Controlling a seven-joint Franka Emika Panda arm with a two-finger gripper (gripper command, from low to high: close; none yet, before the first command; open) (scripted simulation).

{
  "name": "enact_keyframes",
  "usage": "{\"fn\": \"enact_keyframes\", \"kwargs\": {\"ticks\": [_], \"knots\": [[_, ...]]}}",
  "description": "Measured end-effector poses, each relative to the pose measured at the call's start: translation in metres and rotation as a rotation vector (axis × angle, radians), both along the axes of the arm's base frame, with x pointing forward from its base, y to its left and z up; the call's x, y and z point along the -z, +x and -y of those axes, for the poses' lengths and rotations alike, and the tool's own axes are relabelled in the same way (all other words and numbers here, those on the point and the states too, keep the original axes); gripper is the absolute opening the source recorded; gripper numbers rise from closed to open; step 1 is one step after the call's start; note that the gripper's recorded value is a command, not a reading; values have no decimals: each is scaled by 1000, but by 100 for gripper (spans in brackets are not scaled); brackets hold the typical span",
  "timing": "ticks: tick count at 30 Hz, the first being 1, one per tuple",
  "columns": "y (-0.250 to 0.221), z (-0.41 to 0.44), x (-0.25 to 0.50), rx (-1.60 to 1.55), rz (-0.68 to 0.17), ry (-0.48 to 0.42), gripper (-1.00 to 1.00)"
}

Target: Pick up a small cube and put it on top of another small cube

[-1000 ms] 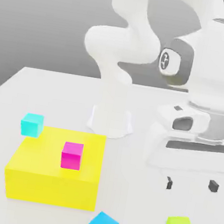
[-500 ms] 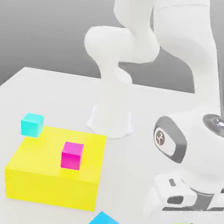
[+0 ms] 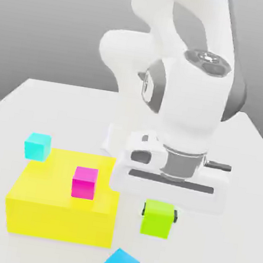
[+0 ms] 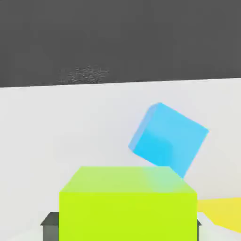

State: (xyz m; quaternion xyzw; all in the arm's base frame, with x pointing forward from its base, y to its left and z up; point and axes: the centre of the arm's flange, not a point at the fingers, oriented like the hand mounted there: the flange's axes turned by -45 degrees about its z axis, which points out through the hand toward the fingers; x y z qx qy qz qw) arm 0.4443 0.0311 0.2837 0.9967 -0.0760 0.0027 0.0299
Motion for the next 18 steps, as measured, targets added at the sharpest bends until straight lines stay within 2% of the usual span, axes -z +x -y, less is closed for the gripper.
{"fn": "enact_keyframes", "kwargs": {"ticks": [9,14,15,18], "knots": [[-71,101,-58,263,7,50,-100],[-81,113,-15,296,8,62,-100],[-82,113,-4,297,9,62,100],[-82,113,-4,297,9,62,100]]}}
